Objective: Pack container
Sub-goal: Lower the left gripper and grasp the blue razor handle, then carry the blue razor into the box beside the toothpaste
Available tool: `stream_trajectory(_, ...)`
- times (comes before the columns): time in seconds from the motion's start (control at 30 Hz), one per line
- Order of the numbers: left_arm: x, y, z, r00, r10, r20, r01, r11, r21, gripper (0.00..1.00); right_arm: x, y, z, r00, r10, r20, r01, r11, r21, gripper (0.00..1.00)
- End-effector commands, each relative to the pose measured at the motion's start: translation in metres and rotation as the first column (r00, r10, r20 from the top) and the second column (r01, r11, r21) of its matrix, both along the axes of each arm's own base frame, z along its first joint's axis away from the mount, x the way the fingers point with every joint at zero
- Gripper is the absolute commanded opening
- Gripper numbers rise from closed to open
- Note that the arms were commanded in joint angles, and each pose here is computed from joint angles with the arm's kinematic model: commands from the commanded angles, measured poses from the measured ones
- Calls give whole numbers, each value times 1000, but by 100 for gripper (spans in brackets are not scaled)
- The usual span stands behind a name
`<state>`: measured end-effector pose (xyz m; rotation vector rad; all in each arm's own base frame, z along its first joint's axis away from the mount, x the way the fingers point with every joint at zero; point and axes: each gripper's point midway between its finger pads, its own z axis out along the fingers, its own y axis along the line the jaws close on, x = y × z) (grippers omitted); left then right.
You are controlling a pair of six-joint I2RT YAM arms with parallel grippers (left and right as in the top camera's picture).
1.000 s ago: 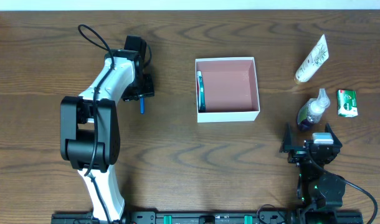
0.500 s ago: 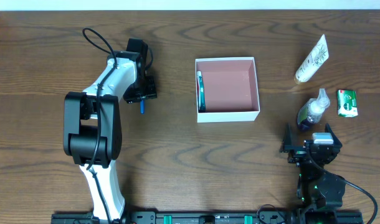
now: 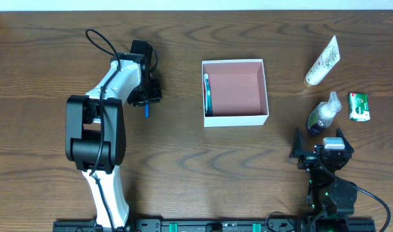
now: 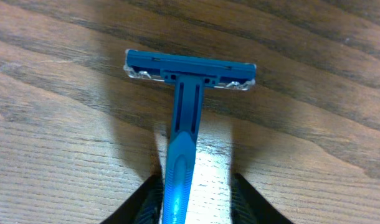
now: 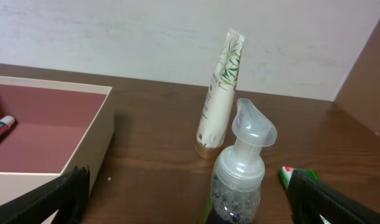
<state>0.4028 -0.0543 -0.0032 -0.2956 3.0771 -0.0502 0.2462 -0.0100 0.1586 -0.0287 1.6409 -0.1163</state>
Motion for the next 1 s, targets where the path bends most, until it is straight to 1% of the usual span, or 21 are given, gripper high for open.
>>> stream_trajectory(0.0, -8, -2, -18, 999, -8, -53, 7, 1000, -15, 31, 0, 2, -1, 1000, 12, -1, -12, 1000, -13, 99)
stream_trajectory(0.07, -8, -2, -18, 999, -8, -52, 8, 1000, -15, 27, 0, 2, -1, 1000, 12, -1, -12, 1000, -13, 99)
stream_trajectory(0.17, -6, -2, -13, 999, -8, -42, 8, 1000, -17, 14, 0, 2, -1, 1000, 12, -1, -12, 1000, -13, 99)
stream_trajectory(0.23, -1, -3, -6, 1000, -8, -22, 8, 1000, -19, 9, 0, 2, -1, 1000, 12, -1, -12, 1000, -13, 99)
stream_trajectory(0.3, 5, -3, 3, 1000, -9, 7, 9, 1000, -22, 7, 0, 2, -1, 1000, 12, -1, -12, 1000, -13, 99)
stream_trajectory(0.5, 21, -5, 36, 995, -8, 99, 12, 999, -33, 7, 0, 2, -1, 1000, 11, -1, -11, 1000, -12, 99)
stream_trajectory(0.63, 33, -11, 74, 980, -14, 197, 23, 999, -44, 7, 0, 2, -1, 1000, 12, -1, -12, 1000, -13, 99)
stream_trajectory(0.73, 46, -23, 121, 947, -32, 319, 53, 997, -57, 7, 0, 2, -1, 1000, 12, -1, -12, 1000, -13, 99)
stream_trajectory(0.8, 55, -36, 157, 909, -48, 414, 84, 994, -68, 7, 0, 2, -1, 1000, 12, -1, -12, 1000, -13, 99)
stream_trajectory(0.87, 62, -58, 196, 854, -67, 517, 127, 988, -82, 7, 0, 2, -1, 1000, 12, -1, -12, 1000, -13, 99)
stream_trajectory(0.97, 67, -96, 239, 773, -67, 630, 184, 975, -121, 7, 0, 2, -1, 1000, 12, -1, -12, 1000, -13, 99)
